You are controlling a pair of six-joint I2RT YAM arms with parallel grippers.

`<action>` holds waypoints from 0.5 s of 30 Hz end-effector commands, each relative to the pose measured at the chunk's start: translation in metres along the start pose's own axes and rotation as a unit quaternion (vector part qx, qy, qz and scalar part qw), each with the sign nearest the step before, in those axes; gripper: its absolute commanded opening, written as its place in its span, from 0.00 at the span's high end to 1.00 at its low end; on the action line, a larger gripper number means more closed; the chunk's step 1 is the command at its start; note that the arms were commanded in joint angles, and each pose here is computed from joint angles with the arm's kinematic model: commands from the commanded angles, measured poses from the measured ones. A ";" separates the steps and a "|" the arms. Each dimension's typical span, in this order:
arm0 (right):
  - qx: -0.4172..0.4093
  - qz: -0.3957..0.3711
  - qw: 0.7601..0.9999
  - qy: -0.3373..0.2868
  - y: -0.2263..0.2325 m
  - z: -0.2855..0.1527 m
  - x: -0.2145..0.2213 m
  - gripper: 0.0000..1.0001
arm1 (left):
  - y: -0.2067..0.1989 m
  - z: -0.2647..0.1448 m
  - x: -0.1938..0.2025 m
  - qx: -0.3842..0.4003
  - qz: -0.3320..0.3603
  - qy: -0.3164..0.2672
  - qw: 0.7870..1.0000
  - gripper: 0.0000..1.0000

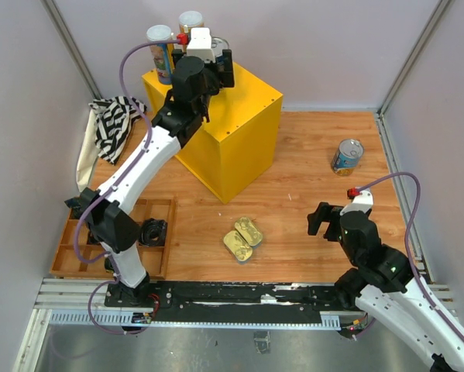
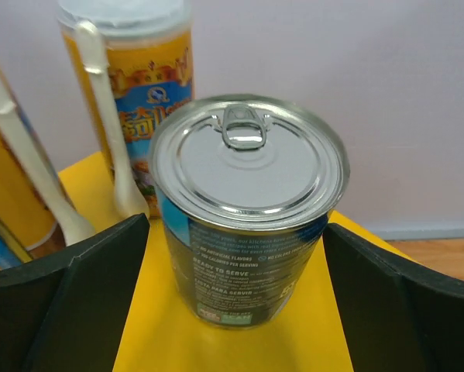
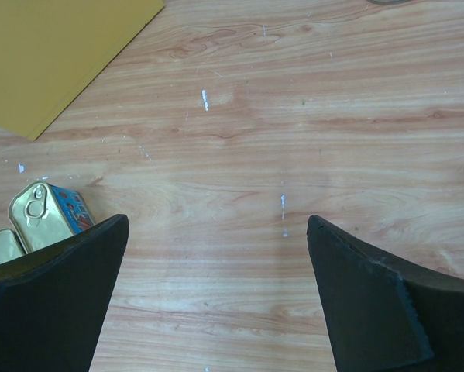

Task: Place and organize the canned foods onto the counter

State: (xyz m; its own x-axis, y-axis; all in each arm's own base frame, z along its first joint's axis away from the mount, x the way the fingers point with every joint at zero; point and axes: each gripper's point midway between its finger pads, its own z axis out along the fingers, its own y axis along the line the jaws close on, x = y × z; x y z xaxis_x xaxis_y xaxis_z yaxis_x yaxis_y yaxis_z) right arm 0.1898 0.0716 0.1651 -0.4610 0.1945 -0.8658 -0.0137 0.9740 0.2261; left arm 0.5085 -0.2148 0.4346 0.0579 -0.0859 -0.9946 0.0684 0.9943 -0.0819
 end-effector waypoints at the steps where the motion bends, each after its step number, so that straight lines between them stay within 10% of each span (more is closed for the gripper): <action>1: 0.002 0.005 1.000 0.008 -0.001 0.000 0.007 0.01 | 0.009 -0.029 -0.059 0.000 -0.023 -0.061 0.998 0.01; 15: 0.024 0.013 1.000 -0.006 -0.008 0.000 0.001 0.01 | 0.030 -0.113 -0.070 0.041 -0.074 -0.080 0.993 0.01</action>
State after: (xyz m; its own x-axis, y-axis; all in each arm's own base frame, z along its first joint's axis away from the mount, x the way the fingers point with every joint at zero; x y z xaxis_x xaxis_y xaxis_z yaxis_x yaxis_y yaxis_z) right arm 0.1883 0.0688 0.1638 -0.4605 0.2161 -0.8609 0.0096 0.9711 0.2386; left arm 0.4211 -0.1838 0.4774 0.1451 -0.1674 -0.9751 0.1436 0.9787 -0.1467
